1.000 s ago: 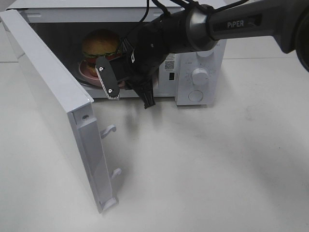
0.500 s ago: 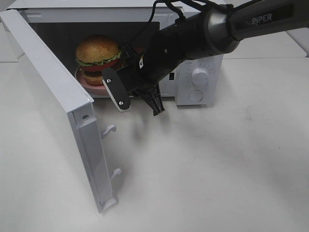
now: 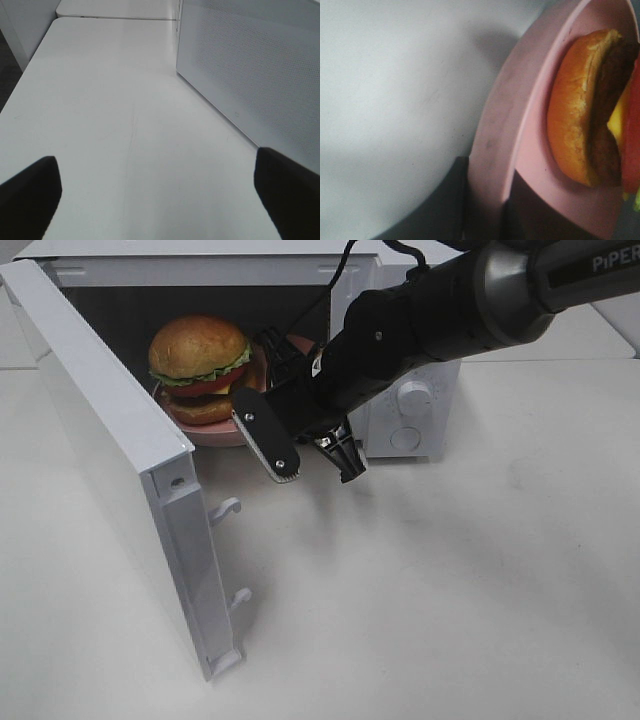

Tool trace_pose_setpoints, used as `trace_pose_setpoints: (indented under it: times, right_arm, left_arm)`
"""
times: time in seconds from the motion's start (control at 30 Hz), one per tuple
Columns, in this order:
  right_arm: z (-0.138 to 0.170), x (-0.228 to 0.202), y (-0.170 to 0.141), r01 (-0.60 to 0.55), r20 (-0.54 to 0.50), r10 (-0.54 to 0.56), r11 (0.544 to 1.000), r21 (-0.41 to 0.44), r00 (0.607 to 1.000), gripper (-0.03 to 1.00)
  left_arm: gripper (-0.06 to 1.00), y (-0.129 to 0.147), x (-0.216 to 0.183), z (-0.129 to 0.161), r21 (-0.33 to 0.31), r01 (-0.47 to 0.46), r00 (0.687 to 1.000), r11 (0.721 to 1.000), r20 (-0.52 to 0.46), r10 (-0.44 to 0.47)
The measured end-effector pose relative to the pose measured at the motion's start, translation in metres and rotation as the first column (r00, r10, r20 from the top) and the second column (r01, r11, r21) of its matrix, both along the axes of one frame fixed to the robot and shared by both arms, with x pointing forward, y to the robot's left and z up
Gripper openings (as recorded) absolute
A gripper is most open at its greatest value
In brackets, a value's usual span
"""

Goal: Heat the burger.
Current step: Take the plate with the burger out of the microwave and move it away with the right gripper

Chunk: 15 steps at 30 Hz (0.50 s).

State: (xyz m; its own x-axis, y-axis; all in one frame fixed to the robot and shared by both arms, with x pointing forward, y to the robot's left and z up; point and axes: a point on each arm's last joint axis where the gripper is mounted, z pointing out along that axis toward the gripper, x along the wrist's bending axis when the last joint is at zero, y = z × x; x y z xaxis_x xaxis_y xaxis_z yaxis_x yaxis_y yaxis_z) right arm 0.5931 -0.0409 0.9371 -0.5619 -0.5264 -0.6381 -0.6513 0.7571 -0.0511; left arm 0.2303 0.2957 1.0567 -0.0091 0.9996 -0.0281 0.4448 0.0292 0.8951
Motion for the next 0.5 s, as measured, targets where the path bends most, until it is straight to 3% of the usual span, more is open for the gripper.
trace_pose_setpoints:
  times: [0.5]
  right_arm:
    - [0.012,-0.02,-0.012,-0.019,0.021,0.018,0.999,0.031,1.0,0.16]
  left_arm:
    - [0.97,0.0,0.0,0.0,0.0,0.0,1.0,1.0,0.0,0.0]
